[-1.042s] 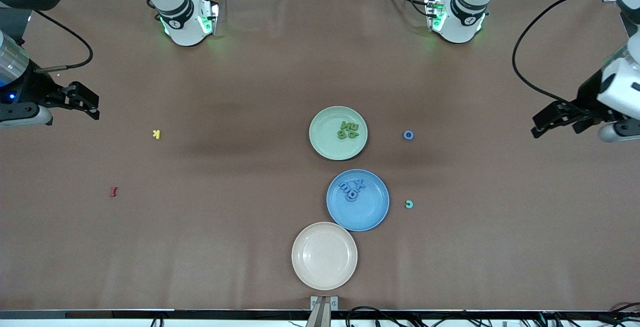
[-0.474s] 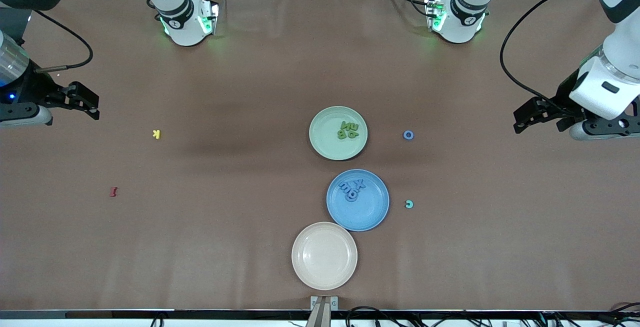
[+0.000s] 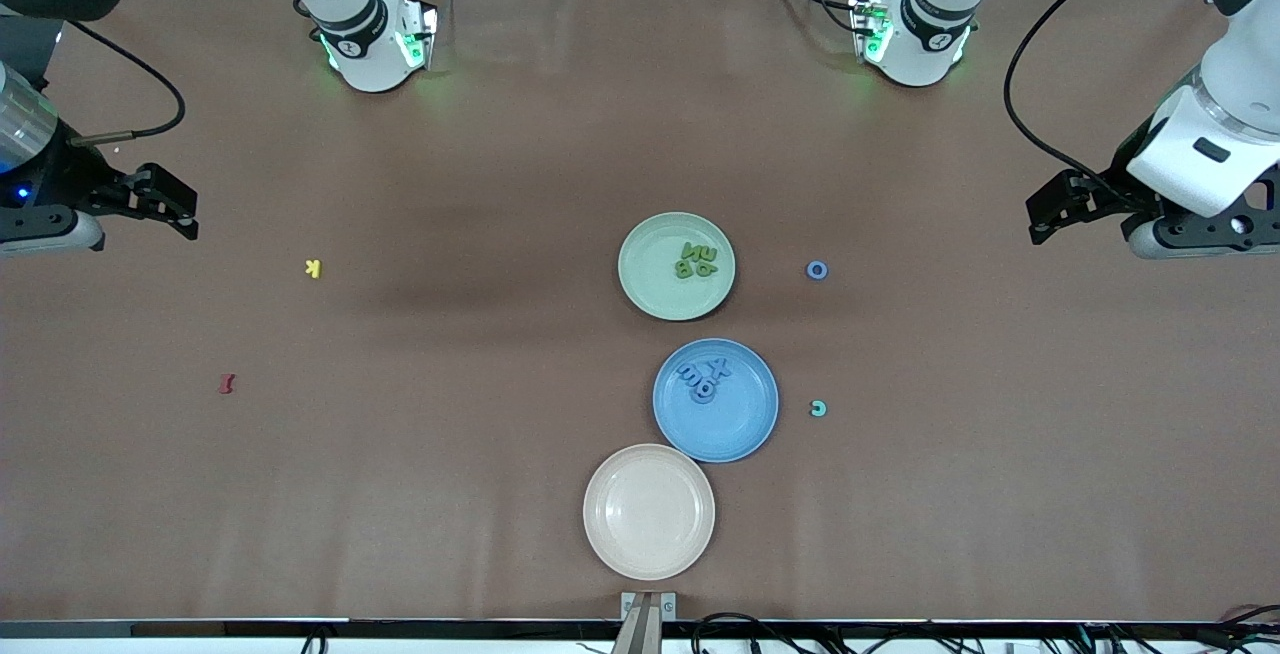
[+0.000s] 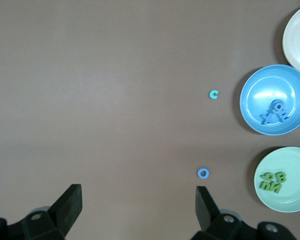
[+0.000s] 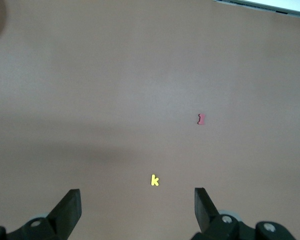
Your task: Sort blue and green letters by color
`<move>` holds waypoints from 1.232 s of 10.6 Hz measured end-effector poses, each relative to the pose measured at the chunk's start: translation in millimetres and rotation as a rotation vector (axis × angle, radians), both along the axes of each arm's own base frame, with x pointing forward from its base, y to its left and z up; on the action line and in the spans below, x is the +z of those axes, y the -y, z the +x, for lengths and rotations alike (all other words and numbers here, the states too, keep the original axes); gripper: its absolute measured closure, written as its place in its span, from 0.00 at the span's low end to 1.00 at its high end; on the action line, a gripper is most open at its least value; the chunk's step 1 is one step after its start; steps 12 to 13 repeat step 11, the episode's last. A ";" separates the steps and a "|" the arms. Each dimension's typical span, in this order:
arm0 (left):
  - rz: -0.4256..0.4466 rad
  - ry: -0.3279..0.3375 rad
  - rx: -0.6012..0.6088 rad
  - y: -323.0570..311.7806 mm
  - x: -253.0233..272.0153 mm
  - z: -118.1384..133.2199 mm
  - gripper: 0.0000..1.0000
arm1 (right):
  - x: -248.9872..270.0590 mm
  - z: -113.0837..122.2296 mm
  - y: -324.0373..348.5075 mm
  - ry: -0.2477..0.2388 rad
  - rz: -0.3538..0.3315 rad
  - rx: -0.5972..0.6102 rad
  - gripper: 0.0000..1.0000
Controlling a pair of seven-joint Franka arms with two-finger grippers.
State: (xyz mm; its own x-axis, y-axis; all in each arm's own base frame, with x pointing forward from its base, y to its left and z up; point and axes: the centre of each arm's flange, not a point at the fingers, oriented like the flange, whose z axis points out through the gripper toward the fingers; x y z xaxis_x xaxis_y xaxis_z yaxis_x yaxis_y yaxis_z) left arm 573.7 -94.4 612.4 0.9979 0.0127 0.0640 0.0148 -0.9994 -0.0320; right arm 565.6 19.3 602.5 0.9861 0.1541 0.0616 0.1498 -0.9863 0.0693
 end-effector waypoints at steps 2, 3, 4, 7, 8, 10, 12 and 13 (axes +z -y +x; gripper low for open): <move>0.009 -0.015 -0.035 1.6 -1.5 -1.6 0.00 | 0.4 0.1 0.3 0.001 0.003 -0.002 0.00; 0.012 -0.021 -0.036 -1.2 -2.1 -1.8 0.00 | 2.4 -0.3 0.9 0.004 0.026 -0.011 0.00; 0.006 -0.039 -0.027 -8.0 -3.8 -2.4 0.00 | 4.9 -2.2 8.7 -0.002 0.054 -0.038 0.00; 0.001 -0.055 -0.021 -15.5 -5.9 -2.3 0.00 | 23.5 -13.4 40.3 0.007 0.107 -0.103 0.00; 0.001 -0.056 -0.021 -15.4 -6.1 -2.2 0.00 | 26.4 -15.8 43.7 0.008 0.112 -0.110 0.00; 0.001 -0.059 -0.021 -15.4 -7.6 -1.5 0.00 | 27.6 -16.5 45.0 0.010 0.118 -0.113 0.00; 0.001 -0.061 -0.021 -15.5 -8.8 -1.0 0.00 | 27.6 -16.5 44.4 0.010 0.119 -0.112 0.00; 0.001 -0.061 -0.021 -15.5 -8.8 -1.0 0.00 | 27.6 -16.5 44.4 0.010 0.119 -0.112 0.00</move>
